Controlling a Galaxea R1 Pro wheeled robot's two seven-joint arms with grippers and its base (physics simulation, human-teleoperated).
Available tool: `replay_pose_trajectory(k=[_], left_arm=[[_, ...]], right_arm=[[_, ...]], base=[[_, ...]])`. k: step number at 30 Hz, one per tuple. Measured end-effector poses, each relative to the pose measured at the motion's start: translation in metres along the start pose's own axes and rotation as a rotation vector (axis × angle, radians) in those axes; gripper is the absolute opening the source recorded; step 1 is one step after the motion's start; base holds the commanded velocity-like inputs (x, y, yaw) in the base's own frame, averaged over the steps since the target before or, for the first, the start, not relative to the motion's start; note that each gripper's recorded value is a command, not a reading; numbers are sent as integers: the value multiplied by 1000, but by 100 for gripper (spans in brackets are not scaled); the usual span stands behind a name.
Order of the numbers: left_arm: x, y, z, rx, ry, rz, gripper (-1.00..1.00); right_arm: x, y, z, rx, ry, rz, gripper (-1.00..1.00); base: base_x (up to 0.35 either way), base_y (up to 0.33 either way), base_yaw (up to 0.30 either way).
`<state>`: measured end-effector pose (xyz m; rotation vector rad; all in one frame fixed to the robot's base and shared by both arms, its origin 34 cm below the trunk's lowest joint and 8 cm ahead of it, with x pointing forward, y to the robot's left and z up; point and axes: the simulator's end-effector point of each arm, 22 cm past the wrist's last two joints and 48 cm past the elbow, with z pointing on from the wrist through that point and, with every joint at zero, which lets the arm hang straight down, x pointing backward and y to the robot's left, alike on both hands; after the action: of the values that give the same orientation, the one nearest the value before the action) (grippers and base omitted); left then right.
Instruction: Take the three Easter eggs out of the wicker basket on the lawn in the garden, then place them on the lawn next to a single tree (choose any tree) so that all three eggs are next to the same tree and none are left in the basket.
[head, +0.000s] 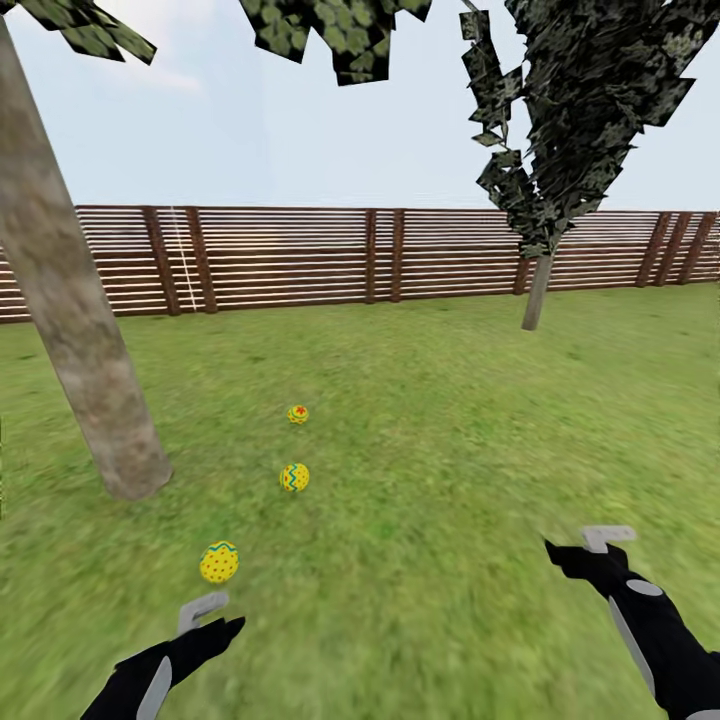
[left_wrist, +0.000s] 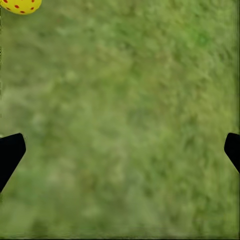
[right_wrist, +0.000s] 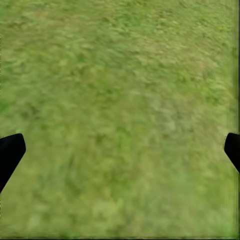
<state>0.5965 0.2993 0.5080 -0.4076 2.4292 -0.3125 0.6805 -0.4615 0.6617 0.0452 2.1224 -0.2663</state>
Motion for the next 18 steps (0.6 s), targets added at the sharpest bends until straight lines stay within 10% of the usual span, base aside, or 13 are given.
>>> replay_pose_trajectory(k=[18], left_arm=[[-23,-12,-24,1,0,-1,100]], right_arm=[[-30,-5,-14,0,3,0,100]], base=[[-341,0,-2]])
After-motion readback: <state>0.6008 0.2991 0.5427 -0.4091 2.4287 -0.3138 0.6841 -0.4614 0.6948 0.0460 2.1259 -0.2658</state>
